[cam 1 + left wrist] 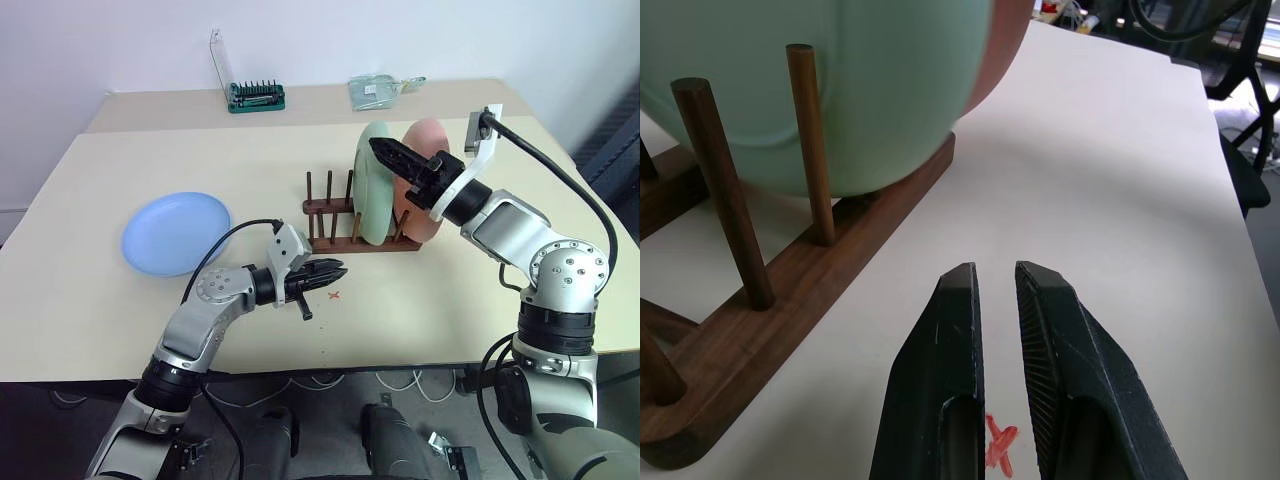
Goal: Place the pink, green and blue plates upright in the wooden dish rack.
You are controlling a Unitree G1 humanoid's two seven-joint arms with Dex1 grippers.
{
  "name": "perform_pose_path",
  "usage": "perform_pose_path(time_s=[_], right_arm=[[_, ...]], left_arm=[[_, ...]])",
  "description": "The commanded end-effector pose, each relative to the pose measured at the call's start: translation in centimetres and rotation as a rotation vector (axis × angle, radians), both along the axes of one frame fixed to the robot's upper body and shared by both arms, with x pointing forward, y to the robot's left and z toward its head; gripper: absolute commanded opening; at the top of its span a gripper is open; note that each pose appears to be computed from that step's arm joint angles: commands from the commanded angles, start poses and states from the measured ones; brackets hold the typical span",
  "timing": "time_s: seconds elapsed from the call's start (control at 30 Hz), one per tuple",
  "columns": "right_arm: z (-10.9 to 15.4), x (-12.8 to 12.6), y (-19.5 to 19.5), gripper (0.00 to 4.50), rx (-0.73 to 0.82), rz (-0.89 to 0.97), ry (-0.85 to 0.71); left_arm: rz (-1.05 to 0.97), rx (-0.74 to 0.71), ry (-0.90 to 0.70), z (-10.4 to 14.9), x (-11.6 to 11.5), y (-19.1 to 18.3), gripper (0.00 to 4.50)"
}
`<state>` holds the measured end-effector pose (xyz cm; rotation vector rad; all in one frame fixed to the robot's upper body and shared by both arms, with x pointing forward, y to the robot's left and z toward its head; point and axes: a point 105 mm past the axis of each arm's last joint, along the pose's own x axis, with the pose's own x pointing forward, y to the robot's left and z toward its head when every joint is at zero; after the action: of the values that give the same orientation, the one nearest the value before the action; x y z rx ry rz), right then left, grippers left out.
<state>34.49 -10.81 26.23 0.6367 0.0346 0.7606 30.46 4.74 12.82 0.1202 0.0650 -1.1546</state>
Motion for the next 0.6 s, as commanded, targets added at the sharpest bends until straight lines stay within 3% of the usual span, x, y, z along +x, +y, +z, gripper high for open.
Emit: perform_pose_path(time_s=[0.03, 0.3, 0.43, 0.5, 0.6], right_arm=[[2.1, -0.8, 0.2, 4.44, -0.001, 0.008, -0.08], [4.2, -1.8, -0.3, 4.44, -0.187, -0.044, -0.216], [4.5, -2.7, -0.8, 4.44, -0.419, -0.073, -0.339], [4.9, -3.0, -0.8, 4.44, -0.445, -0.063, -0.379], [6.2, -4.2, -0.4, 4.5, -0.63, -0.045, -0.574]], left_arm=[[-0.015, -0.017, -0.037, 0.9, -0.4, -0.4, 0.57], [-0.016, -0.019, -0.044, 1.7, -0.3, -0.5, 0.57], [-0.002, -0.026, -0.059, 2.2, -0.1, -0.4, 0.57], [0.004, -0.026, -0.069, 2.3, 0.0, -0.4, 0.57], [0.142, -0.112, -0.081, 4.6, 2.1, 2.3, 1.5]])
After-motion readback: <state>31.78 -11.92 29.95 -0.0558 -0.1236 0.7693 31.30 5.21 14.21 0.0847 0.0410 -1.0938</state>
